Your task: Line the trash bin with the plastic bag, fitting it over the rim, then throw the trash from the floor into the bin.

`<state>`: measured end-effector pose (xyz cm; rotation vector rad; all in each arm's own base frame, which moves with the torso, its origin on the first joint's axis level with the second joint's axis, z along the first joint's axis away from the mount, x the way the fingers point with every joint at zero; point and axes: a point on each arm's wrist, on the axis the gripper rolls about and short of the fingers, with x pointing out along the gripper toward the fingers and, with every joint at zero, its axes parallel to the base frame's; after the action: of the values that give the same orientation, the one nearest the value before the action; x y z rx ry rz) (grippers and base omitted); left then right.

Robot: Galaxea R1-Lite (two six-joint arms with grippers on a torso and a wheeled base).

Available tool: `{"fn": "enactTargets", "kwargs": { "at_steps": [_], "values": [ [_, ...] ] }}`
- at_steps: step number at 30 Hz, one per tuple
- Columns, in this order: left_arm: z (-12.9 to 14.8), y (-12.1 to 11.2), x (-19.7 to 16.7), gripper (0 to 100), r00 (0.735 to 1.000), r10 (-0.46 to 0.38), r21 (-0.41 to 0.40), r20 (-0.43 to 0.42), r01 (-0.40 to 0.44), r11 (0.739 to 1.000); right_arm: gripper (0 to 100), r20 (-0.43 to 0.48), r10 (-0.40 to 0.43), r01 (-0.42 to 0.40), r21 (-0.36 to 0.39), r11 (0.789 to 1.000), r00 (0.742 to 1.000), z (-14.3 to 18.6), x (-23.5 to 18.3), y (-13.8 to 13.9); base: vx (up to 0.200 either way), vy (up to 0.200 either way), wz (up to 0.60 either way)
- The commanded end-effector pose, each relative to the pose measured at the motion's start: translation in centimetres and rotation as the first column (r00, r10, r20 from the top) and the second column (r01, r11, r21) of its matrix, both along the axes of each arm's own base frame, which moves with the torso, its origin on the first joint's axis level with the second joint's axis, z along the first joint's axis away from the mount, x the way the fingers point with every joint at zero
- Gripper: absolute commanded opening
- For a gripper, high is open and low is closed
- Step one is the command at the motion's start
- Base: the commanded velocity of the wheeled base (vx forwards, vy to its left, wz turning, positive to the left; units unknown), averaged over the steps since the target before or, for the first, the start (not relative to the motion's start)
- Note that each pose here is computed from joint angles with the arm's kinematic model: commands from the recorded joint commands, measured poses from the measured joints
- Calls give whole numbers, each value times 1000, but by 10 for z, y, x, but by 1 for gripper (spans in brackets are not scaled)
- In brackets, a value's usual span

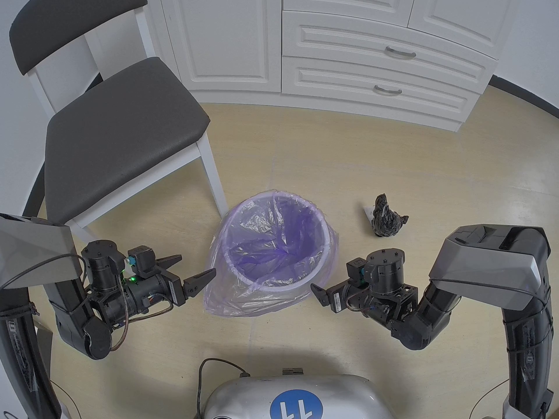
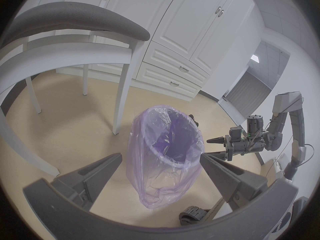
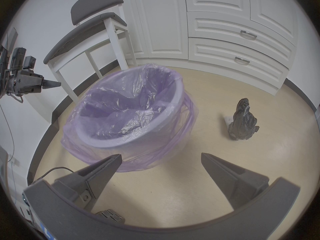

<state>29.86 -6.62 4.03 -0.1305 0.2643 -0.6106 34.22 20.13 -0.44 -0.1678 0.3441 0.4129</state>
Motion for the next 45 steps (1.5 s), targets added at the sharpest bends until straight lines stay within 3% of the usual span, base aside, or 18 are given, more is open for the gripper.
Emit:
{"fn": "enactTargets", "kwargs": {
  "at_steps": [1,17,26,31,36,45],
  "values": [
    [-2,-2,1,100,1000,-2,3,-2,2,1000,100,-17,-3,3,-10,1000,1000,-15,6,2,0,0,0],
    [-3,-2,5,100,1000,1,3,3,-1,1000,100,-58,-46,44,-42,998,997,-63,27,4,0,0,0],
    [-4,-2,6,100,1000,4,4,5,-4,1000,100,-147,-90,84,-45,995,985,-62,34,3,0,0,0],
    [-5,-2,7,100,1000,5,6,3,-5,1000,100,-247,-204,196,-56,979,947,-62,48,-1,0,0,0],
    [-6,-2,7,100,1000,5,7,0,-5,1000,100,-295,-242,241,-39,970,925,-59,54,-1,0,0,0],
    [-34,-1,11,100,999,-4,88,-32,7,996,100,-277,-240,239,-37,970,930,-30,45,-10,0,0,0]
  ]
}}
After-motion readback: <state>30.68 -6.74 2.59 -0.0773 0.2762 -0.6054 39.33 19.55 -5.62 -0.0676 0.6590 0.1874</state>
